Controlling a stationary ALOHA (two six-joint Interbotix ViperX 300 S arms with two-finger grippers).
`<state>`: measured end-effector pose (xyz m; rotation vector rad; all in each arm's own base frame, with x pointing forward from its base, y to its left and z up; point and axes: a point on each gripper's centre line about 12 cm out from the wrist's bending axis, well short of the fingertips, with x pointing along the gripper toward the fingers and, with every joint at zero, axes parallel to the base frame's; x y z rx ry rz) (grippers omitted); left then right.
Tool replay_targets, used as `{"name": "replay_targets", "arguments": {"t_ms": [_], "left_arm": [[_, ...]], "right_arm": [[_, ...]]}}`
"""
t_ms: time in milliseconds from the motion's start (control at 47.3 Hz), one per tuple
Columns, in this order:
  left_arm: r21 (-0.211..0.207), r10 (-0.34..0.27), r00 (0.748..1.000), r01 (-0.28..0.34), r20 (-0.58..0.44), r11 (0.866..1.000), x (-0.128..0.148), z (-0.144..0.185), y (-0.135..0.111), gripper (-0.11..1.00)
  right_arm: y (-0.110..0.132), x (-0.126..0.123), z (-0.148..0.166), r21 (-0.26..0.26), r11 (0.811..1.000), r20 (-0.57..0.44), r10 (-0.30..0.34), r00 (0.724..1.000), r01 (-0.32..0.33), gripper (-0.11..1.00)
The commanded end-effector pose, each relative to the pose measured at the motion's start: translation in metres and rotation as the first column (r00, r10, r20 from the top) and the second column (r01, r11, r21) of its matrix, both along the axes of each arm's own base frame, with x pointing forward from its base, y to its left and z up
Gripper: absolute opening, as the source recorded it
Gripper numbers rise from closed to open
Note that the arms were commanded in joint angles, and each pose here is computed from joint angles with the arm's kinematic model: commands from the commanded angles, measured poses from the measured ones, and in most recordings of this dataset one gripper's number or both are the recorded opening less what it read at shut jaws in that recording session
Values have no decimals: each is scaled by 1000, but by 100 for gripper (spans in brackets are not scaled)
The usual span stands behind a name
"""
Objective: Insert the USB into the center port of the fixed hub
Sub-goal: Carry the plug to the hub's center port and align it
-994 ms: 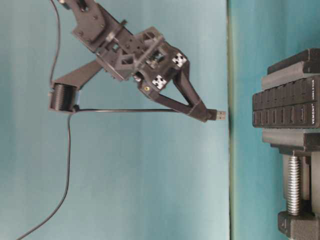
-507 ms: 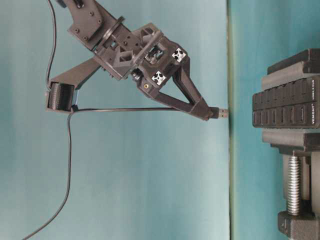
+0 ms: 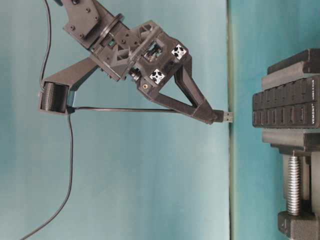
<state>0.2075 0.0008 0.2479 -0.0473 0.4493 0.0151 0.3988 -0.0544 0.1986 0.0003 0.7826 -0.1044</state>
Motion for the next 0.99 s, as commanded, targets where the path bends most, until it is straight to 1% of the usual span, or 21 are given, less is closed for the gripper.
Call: {"name": "replay_targets", "arguments": {"t_ms": [0,423,846,973], "left_arm": [[2,0,1000,0,15,1000,2,5,0,1],[2,0,1000,0,12,1000,2,4,0,1],[2,0,1000,0,12,1000,2,4,0,1],[2,1,1000,-1,15,1000,2,5,0,1]], "right_arm": [[3,5,19,4,1000,56,1,998,-1,9],[10,6,11,21,1000,37,8,999,-9,9],[14,8,-1,26,1000,8,16,1000,-16,9],[14,8,-5,30,999,-1,16,1000,-16,7]]}}
